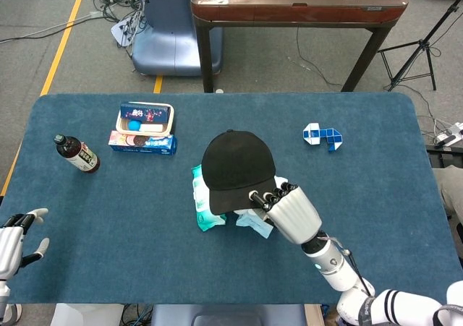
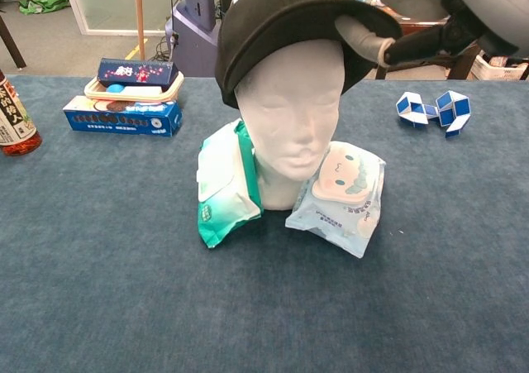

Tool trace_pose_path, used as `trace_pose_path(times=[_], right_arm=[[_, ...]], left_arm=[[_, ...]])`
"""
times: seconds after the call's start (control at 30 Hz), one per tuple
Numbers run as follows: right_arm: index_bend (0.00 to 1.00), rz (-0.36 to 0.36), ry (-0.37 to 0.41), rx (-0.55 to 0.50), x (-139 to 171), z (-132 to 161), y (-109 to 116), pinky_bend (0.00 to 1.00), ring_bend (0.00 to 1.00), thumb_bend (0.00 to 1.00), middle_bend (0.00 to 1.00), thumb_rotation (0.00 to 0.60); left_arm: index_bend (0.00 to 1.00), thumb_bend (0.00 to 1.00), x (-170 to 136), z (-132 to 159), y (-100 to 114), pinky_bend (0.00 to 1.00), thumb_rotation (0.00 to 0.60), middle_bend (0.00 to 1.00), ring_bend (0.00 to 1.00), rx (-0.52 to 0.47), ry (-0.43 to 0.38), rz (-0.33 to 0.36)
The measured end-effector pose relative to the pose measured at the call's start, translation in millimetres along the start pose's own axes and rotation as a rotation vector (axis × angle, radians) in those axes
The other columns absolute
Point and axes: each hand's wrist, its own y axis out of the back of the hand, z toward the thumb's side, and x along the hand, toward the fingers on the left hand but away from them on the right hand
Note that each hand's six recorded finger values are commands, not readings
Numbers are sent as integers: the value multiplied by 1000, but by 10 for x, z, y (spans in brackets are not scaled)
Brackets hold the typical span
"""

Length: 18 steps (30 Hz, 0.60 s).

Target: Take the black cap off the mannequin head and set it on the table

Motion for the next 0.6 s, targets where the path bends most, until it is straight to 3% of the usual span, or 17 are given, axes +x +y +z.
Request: trace_pose_path(times=[0.6], right_arm=[[793, -109, 37, 167, -239, -213, 132, 1000, 1000, 487, 1000, 600]], left_arm=[[267, 301, 9, 4, -13, 519, 600, 396, 288, 4, 2, -2]])
